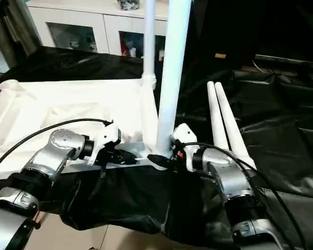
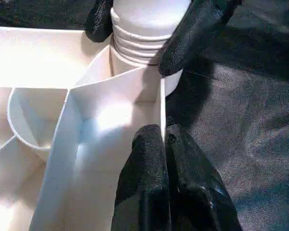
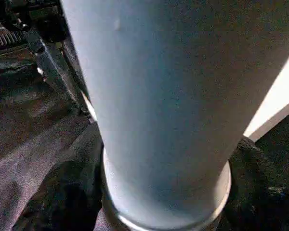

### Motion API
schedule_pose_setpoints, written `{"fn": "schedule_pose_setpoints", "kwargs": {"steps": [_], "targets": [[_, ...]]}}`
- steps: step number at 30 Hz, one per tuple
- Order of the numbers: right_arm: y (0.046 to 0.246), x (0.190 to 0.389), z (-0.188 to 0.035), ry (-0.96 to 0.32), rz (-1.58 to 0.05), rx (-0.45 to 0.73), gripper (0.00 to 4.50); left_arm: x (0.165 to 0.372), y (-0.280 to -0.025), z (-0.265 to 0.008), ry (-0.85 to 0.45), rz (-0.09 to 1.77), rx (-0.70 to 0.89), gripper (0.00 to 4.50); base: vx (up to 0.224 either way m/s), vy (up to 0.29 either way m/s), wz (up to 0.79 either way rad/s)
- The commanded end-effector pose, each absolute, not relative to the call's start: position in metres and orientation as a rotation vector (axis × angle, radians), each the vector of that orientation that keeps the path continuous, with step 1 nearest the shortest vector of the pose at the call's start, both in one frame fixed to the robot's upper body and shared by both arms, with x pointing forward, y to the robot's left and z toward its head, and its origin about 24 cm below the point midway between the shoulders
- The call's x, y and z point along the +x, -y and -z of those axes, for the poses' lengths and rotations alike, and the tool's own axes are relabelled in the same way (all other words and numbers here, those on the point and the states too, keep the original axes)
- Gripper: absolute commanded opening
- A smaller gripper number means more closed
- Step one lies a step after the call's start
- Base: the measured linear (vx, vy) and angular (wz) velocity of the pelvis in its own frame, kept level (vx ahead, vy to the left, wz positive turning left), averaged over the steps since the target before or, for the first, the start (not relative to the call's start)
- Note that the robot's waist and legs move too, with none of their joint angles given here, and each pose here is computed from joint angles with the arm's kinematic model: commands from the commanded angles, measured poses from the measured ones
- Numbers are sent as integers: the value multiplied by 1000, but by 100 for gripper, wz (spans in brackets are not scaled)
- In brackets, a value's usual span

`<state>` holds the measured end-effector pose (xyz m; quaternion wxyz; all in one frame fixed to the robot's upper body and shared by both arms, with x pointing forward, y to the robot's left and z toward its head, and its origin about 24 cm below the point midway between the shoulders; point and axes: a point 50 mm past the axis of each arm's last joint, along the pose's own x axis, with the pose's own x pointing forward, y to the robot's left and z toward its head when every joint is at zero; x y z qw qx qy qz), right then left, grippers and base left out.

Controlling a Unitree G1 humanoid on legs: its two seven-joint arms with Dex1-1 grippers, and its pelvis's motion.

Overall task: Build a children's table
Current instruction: Rotate leg to tighten

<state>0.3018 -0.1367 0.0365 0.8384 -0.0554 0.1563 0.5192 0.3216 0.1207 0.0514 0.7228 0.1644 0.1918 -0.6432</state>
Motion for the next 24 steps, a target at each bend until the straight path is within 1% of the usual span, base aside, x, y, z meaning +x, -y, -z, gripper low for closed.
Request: {"fn": "schedule_pose_setpoints", "kwargs": {"steps": [1, 3, 4, 5, 6, 7, 9, 10, 11, 12, 13, 14, 16, 17, 18, 19, 20, 22, 23, 24], "targets": [[111, 288, -23, -387, -1215, -76, 277, 322, -99, -59, -340, 1443, 359, 0, 0, 0, 0], [110, 289, -22, -391, -1199, -68, 273, 323, -98, -60, -333, 1435, 357, 0, 0, 0, 0], [107, 292, -18, -390, -1138, -65, 273, 326, -93, -60, -326, 1399, 350, 0, 0, 0, 0], [102, 298, -13, -384, -1025, -72, 273, 331, -88, -61, -322, 1341, 343, 0, 0, 0, 0], [102, 299, -12, -384, -1005, -73, 273, 332, -87, -61, -320, 1333, 342, 0, 0, 0, 0], [100, 303, -9, -390, -925, -67, 272, 335, -83, -62, -314, 1302, 338, 0, 0, 0, 0], [98, 308, -5, -404, -800, -25, 272, 340, -75, -64, -305, 1243, 324, 0, 0, 0, 0], [98, 308, -5, -404, -800, -25, 272, 340, -75, -64, -305, 1243, 324, 0, 0, 0, 0], [93, 313, -3, -411, -691, 29, 272, 344, -66, -66, -290, 1191, 304, 0, 0, 0, 0], [93, 313, -3, -411, -691, 29, 272, 344, -66, -66, -290, 1191, 304, 0, 0, 0, 0], [88, 316, -2, -418, -625, 62, 272, 345, -58, -68, -280, 1172, 287, 0, 0, 0, 0], [84, 317, -2, -420, -596, 78, 272, 345, -52, -69, -274, 1169, 279, 0, 0, 0, 0], [82, 318, -2, -421, -576, 82, 272, 345, -49, -69, -270, 1167, 277, 0, 0, 0, 0], [76, 318, -4, -406, -598, 78, 272, 343, -44, -69, -263, 1179, 273, 0, 0, 0, 0], [76, 318, -4, -406, -598, 78, 307, 343, -44, -69, -263, 1179, 273, 0, 0, 0, 0], [69, 318, -6, -381, -641, 66, 328, 341, -41, -68, -261, 1198, 280, 0, 0, 0, 0], [68, 317, -8, -373, -660, 70, 342, 340, -40, -67, -262, 1210, 284, 0, 0, 0, 0], [68, 317, -10, -356, -700, 80, 342, 338, -42, -66, -265, 1240, 296, 0, 0, 0, 0], [69, 316, -11, -355, -722, 75, 348, 337, -43, -65, -268, 1249, 296, 0, 0, 0, 0], [70, 315, -12, -353, -740, 65, 364, 337, -45, -65, -270, 1257, 301, 0, 0, 0, 0]]}}
